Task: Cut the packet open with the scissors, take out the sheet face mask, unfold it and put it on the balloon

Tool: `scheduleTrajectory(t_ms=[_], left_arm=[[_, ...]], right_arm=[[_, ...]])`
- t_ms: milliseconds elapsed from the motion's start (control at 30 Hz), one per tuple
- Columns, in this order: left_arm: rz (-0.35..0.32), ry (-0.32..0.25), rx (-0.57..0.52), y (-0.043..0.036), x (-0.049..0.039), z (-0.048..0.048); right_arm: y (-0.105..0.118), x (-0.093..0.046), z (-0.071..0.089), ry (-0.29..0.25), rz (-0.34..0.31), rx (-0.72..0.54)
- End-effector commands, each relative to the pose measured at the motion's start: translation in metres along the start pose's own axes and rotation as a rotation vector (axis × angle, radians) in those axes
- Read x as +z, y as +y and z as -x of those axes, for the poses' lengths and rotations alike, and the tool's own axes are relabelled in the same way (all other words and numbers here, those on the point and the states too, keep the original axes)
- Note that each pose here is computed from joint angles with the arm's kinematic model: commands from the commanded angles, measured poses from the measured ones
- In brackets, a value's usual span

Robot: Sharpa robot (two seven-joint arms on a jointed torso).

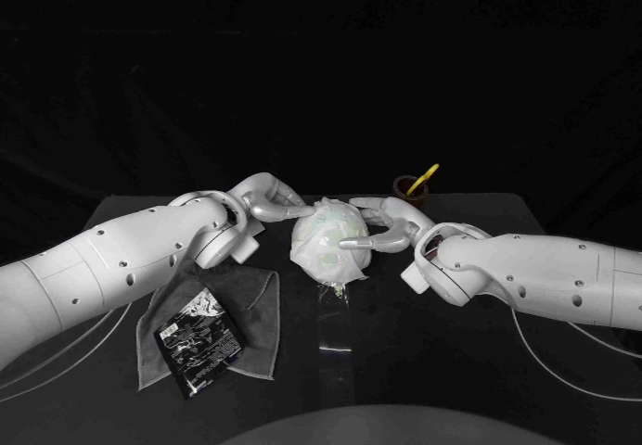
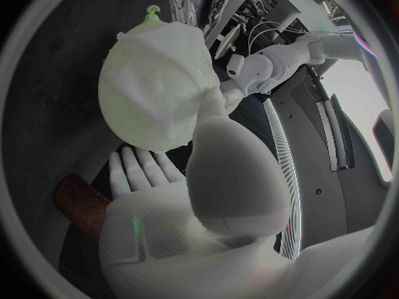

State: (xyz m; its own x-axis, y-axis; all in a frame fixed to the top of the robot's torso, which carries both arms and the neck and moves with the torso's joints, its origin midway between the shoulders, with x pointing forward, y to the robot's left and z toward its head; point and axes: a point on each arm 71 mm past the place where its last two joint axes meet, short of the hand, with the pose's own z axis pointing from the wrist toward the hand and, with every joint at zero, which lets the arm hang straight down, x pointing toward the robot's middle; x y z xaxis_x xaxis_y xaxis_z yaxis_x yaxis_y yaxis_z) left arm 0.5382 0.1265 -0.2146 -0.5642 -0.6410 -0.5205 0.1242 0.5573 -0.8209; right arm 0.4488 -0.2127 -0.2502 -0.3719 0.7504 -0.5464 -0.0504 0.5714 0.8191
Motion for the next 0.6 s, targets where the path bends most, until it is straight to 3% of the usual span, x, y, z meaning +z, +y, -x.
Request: scheduleTrajectory(t_ms=[33, 600], left_arm=[[-0.007, 0.025, 0.008, -0.0024, 0.0007, -0.0033], [-0.038, -0.019, 0.011, -0.0070, 0.0014, -0.0030]], right_arm=[[0.0011, -0.0002, -0.0025, 0.016, 0.008, -0.009], [0.0017, -0.0006, -0.0030, 0.016, 0.010, -0.008]])
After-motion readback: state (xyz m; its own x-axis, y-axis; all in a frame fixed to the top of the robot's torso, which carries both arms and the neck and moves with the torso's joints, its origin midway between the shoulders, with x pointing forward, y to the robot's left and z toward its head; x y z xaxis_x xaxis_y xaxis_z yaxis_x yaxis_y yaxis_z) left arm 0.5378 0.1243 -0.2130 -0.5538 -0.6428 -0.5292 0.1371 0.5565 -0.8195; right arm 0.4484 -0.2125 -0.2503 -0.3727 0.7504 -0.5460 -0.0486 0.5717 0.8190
